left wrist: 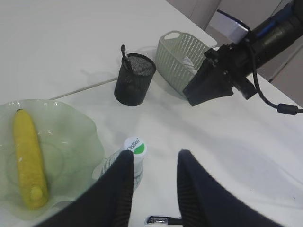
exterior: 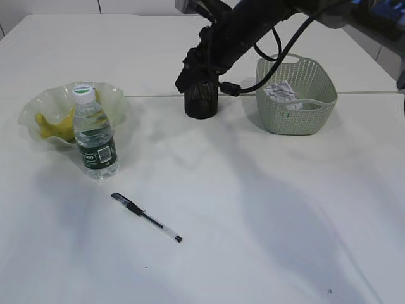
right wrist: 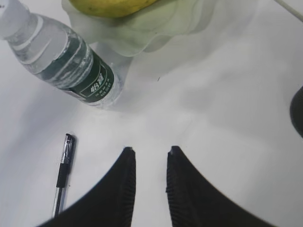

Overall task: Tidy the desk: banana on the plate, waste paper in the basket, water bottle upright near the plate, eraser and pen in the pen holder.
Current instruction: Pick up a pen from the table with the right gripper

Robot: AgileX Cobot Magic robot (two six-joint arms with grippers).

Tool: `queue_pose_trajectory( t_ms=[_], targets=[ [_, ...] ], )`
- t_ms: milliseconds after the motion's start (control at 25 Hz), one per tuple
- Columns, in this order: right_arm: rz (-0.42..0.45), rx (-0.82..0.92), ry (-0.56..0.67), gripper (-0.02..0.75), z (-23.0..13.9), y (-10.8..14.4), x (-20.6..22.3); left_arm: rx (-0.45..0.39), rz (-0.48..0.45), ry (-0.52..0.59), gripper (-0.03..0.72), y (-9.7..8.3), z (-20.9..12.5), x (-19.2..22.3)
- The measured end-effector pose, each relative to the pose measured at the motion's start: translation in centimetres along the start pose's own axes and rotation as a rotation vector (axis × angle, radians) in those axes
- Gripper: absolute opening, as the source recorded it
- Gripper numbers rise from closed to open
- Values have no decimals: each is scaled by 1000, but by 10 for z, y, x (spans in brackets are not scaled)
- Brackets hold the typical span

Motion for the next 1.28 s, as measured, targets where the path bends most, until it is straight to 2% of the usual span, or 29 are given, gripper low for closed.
queue_pose_trajectory(
  t_ms=[200, 400, 640, 960, 1120, 1280],
  targets=[
    [-26, -6, 44, 174, -4, 13, 12, 0, 0, 0, 216, 0, 0, 0],
    [-58, 23, 62, 174, -6, 14, 13, 1, 0, 1, 216, 0, 0, 0],
    [-101, 6, 112, 174, -19, 28, -5, 1, 0, 1, 216, 0, 0, 0],
    [-43, -39, 236, 174, -59, 73, 0, 1, 0, 1, 216, 0, 0, 0],
    [20, -77, 252, 174, -64, 99, 12, 1, 0, 1, 216, 0, 0, 0],
    [47, -112, 261, 174, -65, 117, 18, 1, -2, 2, 216, 0, 0, 0]
  ],
)
Point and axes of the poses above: a point on each arm's last joint axis where the gripper is mounted, x pointing out along that axis toward the gripper, y along the wrist's bending axis when the last joint is at zero, z = x × y, the point moved 10 cm from there along x, pointing out along that axis toward the gripper, and after that the axes turned 14 degrees about x, right-handed, at the moved point
